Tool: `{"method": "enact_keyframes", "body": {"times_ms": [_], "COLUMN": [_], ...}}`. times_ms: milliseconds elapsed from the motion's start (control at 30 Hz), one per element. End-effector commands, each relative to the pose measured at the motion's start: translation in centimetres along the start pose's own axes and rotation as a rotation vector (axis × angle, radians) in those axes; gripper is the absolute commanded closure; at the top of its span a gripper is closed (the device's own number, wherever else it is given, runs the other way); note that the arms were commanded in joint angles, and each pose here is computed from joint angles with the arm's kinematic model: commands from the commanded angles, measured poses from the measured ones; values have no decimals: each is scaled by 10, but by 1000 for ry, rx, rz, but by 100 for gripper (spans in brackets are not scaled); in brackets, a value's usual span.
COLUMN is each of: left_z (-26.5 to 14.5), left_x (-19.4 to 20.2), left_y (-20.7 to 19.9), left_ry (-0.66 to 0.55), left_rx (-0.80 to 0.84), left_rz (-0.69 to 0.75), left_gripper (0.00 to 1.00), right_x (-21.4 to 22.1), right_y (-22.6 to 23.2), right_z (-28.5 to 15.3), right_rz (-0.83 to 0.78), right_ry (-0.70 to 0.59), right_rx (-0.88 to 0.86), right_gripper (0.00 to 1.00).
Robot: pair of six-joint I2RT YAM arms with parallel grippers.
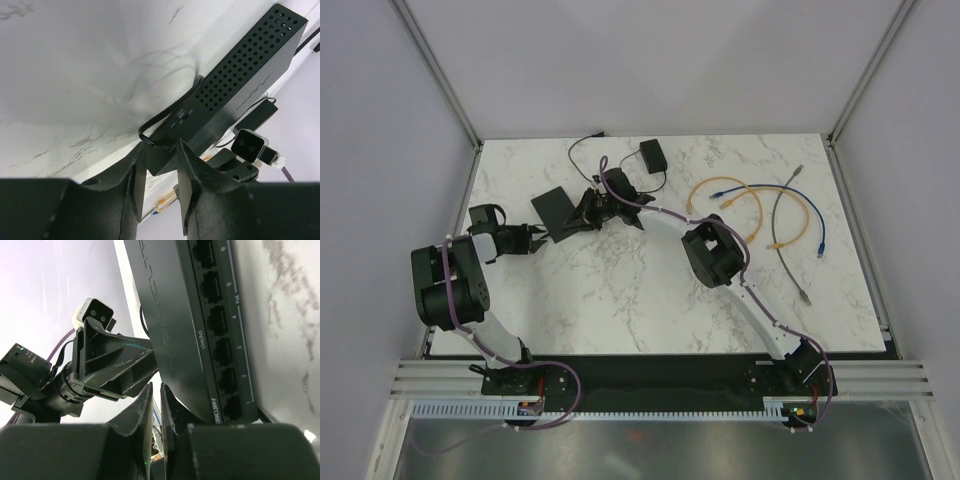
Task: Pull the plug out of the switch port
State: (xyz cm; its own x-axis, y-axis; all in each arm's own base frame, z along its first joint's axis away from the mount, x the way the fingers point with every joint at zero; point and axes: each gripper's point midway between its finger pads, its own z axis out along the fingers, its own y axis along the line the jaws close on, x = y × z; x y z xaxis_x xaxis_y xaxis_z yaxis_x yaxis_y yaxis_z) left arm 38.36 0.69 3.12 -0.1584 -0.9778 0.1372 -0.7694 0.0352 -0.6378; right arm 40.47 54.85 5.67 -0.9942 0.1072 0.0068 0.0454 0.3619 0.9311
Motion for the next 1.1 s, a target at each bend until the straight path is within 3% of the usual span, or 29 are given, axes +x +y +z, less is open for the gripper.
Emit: {"method": "enact_keyframes", "body": {"times_ms": [0,500,667,767,1067], "left_z": [6,20,19,16,8], "left_x": [-9,-12,-11,-8,33], "left_y": [-5,0,-2,0,37], "left_ry": [-43,-43,-40,-28,144], "left_rx": [2,17,29,35,23], "left_rz": [-60,-113,-98,-29,263], "left_gripper": [63,68,83,98,98], "right_x": [6,7,12,19,30], "right_y": [24,33,35,40,27], "right_z": [5,9,11,14,10], "right_rz": [-72,-85,-79,-92,-173], "right_ry": [12,22,32,48,74], "right_rx": [-67,-106,-108,-117,-28], "right_gripper": [83,87,88,87,87]}}
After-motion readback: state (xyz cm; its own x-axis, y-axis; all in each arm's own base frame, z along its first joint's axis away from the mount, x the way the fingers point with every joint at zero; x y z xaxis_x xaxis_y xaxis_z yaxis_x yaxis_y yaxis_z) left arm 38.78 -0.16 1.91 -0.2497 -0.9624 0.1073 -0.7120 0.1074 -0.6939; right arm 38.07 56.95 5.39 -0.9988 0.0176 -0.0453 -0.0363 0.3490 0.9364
